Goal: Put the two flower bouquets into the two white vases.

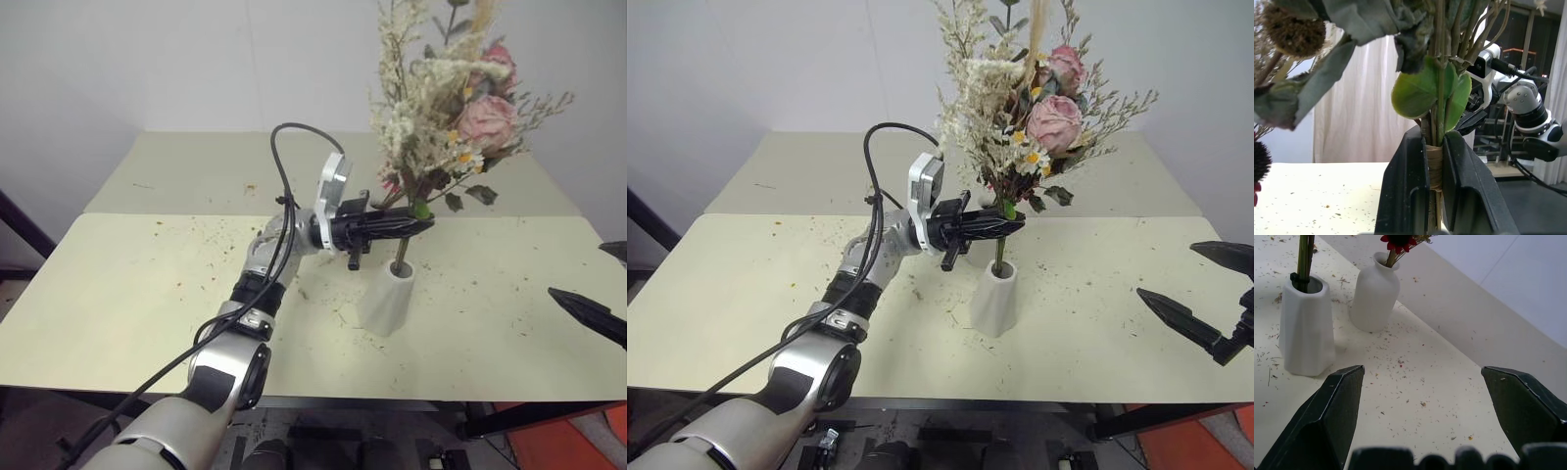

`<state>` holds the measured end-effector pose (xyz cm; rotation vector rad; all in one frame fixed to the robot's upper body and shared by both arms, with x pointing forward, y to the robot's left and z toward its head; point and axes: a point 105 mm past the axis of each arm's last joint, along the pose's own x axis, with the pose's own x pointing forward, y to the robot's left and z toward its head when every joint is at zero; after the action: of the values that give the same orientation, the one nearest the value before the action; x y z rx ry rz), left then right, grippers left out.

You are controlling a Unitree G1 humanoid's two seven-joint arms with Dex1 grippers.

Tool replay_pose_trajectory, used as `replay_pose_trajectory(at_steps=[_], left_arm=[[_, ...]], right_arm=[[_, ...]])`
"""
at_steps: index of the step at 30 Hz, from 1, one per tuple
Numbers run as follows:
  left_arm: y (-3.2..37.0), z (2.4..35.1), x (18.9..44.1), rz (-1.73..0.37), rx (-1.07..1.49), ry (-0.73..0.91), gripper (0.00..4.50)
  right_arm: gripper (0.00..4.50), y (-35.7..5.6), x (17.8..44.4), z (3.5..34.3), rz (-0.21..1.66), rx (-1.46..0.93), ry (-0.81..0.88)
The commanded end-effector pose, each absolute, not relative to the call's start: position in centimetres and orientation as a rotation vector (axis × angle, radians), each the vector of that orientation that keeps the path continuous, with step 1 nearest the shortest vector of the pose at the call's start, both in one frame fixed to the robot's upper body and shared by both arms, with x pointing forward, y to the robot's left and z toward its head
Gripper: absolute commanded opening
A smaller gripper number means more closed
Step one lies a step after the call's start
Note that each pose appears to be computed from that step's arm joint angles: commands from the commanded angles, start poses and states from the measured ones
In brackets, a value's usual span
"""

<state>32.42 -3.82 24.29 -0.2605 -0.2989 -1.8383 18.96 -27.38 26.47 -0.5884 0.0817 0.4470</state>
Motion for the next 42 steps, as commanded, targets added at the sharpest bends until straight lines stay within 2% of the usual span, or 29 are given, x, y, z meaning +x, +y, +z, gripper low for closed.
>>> replay_pose_trajectory(at_steps=[1, 5, 10, 19, 28, 30, 41, 42], left_arm=[[-4.0, 24.7, 32.9, -1.801, -0.320, -0.284, 0.11], [-3.9, 25.9, 33.2, -1.786, -0.384, -0.307, 0.11], [-4.0, 25.8, 33.2, -1.783, -0.385, -0.303, 0.11], [-4.1, 22.8, 32.1, -1.855, -0.194, -0.258, 0.11], [-3.9, 23.0, 32.2, -1.846, -0.211, -0.262, 0.11], [-3.7, 23.3, 32.2, -1.849, -0.222, -0.267, 0.85], [-2.1, 22.4, 31.6, -1.873, -0.113, -0.242, 4.30], [-2.0, 22.3, 31.6, -1.872, -0.104, -0.227, 4.46]], right_arm=[[4.50, -27.2, 18.9, 27.1, 0.436, -0.612, 0.049], [4.50, -27.2, 18.9, 27.0, 0.433, -0.611, 0.052], [4.50, -27.2, 18.9, 26.9, 0.432, -0.609, 0.054], [4.50, -27.3, 18.8, 26.7, 0.420, -0.606, 0.057], [4.50, -27.2, 18.8, 26.6, 0.417, -0.602, 0.057], [4.50, -27.2, 18.8, 26.6, 0.422, -0.599, 0.059], [4.50, -25.0, 17.2, 26.2, 0.629, -0.527, 0.075], [4.50, -25.0, 17.2, 26.2, 0.629, -0.527, 0.076]])
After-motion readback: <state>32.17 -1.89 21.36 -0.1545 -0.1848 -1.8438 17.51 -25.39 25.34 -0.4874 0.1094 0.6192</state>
